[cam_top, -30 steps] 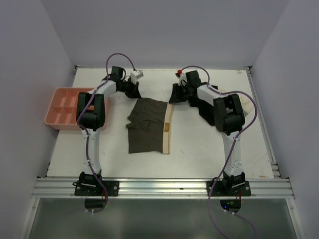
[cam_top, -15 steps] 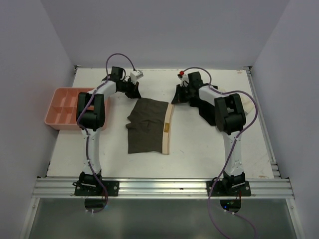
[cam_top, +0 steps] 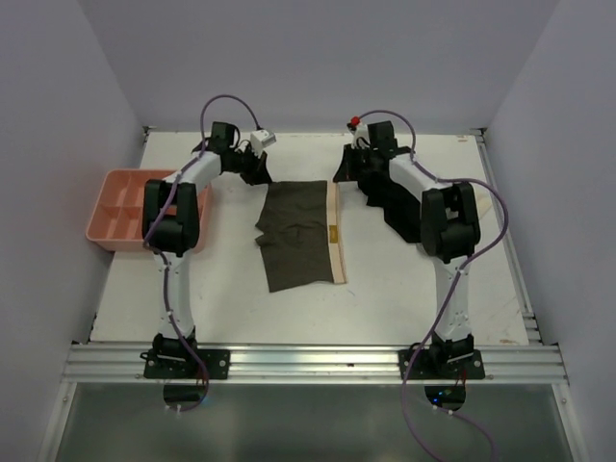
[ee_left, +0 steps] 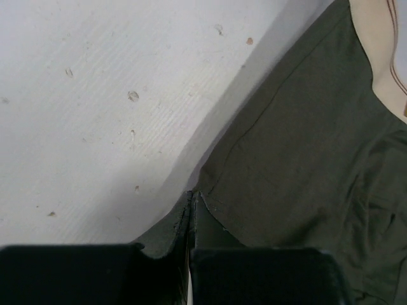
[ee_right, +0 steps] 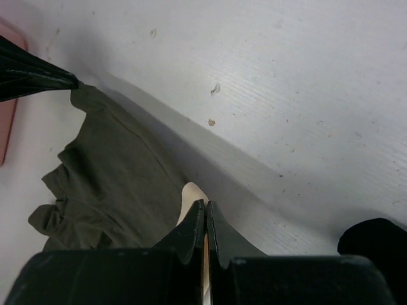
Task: Roll the underwear
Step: Fold the underwear
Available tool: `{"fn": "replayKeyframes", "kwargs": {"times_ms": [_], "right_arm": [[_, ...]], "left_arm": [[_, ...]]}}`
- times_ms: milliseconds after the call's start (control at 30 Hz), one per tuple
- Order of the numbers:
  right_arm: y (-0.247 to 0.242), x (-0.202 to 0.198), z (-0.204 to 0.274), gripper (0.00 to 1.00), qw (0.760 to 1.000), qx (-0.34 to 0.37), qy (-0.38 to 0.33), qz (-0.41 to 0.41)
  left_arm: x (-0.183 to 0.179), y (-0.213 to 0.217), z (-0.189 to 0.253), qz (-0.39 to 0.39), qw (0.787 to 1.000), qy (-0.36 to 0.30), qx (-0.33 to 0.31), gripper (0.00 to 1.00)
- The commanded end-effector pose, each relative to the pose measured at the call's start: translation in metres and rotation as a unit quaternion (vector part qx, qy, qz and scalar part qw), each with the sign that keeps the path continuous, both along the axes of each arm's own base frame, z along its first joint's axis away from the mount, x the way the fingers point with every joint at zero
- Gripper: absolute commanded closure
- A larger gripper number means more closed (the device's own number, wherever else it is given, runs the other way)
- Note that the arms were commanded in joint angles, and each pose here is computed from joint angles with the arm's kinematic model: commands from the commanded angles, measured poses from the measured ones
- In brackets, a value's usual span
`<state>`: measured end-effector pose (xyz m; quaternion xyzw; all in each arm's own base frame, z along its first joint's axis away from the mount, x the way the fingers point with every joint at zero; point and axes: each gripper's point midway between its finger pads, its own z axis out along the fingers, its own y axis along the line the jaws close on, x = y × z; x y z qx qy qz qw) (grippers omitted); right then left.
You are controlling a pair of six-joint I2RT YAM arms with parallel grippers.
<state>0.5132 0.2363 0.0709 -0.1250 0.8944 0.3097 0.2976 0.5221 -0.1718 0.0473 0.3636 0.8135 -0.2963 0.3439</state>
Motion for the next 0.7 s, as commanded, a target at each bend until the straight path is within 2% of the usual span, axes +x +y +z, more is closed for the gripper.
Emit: {"fn": "replayKeyframes", "kwargs": {"times_ms": [0, 33, 133, 267, 500, 667], "right_arm": [[-0.005, 0.004, 0.072, 1.0, 0.997, 0.01, -0.072, 0.0], [-0.006, 0.002, 0.089, 1.0, 0.996, 0.015, -0.088, 0.0], [-0.006, -0.016, 0.101, 1.0, 0.996, 0.023, -0.09, 0.009], [-0.006, -0.039, 0.11, 1.0, 0.995, 0.028, -0.093, 0.019], [-0.002, -0.09, 0.118, 1.0, 0.994, 0.028, -0.097, 0.042], [-0.007, -0.122, 0.104, 1.0, 0.995, 0.006, -0.083, 0.051]], "left_arm": [[-0.001, -0.002, 0.097, -0.041, 0.993, -0.111, -0.023, 1.0], [-0.01, -0.002, 0.096, -0.046, 0.993, -0.108, -0.024, 1.0], [-0.035, -0.003, 0.123, -0.068, 0.989, -0.132, -0.028, 1.0], [-0.069, -0.001, 0.127, -0.097, 0.985, -0.138, -0.023, 1.0], [-0.151, 0.001, 0.105, -0.154, 0.983, -0.097, -0.033, 1.0], [-0.195, -0.001, 0.106, -0.179, 0.978, -0.097, -0.047, 1.0]]}}
